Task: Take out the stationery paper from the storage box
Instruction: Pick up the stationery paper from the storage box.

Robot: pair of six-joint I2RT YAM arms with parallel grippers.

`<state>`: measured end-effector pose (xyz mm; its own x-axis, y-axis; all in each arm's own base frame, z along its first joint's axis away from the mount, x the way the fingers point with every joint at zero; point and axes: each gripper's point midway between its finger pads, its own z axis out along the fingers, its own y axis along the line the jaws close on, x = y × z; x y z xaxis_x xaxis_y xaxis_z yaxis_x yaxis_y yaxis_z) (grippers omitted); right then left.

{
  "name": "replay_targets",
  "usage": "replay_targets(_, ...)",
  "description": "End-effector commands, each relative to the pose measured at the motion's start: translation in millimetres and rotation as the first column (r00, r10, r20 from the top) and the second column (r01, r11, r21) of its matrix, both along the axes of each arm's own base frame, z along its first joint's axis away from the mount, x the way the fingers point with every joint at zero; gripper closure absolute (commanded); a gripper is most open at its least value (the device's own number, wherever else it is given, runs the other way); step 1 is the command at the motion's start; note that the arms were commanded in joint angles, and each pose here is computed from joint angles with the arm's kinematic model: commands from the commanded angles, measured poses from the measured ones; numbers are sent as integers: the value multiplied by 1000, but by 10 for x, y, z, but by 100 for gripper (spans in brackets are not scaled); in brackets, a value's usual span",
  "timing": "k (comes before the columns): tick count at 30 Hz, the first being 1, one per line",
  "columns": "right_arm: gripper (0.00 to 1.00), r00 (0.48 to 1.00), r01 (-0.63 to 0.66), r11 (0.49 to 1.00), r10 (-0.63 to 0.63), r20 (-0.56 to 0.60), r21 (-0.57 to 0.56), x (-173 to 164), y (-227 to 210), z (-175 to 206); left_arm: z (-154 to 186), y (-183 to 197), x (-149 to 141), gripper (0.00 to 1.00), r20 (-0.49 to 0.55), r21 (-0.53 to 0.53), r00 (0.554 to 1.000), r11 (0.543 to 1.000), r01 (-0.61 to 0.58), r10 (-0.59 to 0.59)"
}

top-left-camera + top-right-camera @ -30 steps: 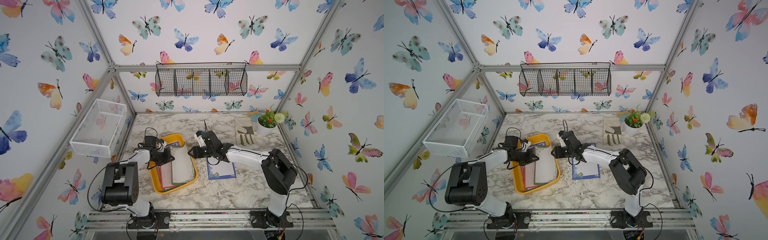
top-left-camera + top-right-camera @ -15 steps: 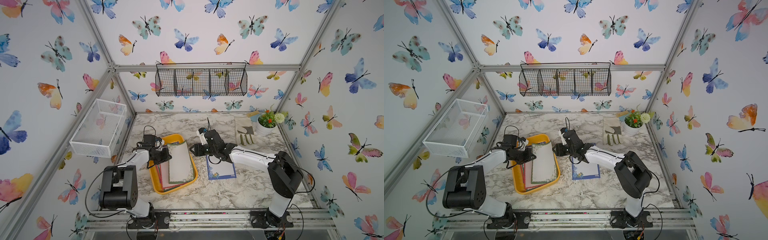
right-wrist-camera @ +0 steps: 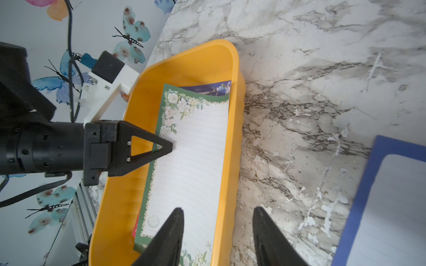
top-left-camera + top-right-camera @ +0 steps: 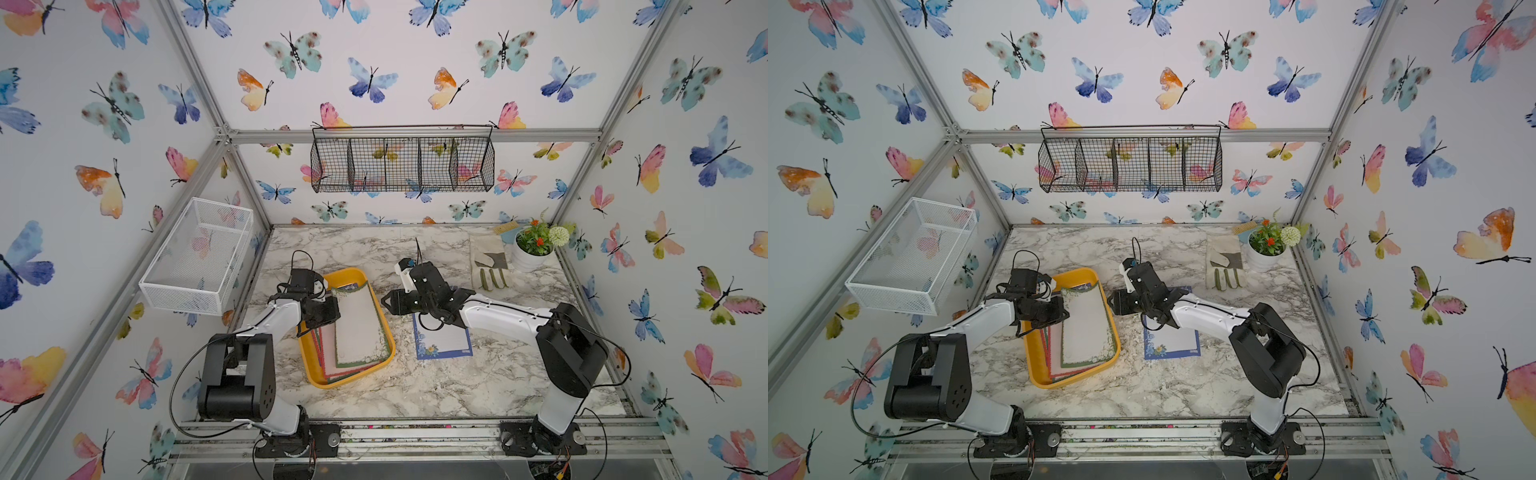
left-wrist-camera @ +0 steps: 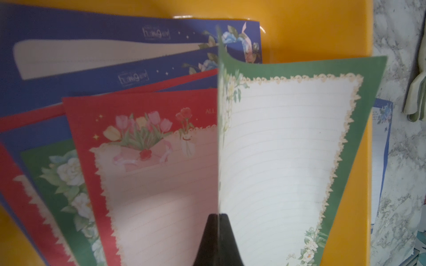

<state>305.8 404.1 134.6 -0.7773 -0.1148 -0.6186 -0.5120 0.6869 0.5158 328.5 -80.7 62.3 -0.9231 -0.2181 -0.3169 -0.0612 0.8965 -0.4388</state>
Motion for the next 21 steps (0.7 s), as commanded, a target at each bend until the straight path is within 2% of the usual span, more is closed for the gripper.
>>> replay_targets(1,49,999,7,1000,-7,42,18,-20,-17,154,174,16,28,100,51,28,999,1000,2,-3)
replay_targets(5,50,998,7,1000,-7,62,-4,7,-30,133,250,36,55,100,91,89,996,996,-3,-5)
replay_targets(13,56,995,-14,999,19,95,-51,54,-12,163,543,-5,102,100,178,138,984,990,7,-31)
replay_targets(21,60,962,-41,992,71,264,-115,142,-82,330,997,-142,128,100,297,255,948,966,34,-111)
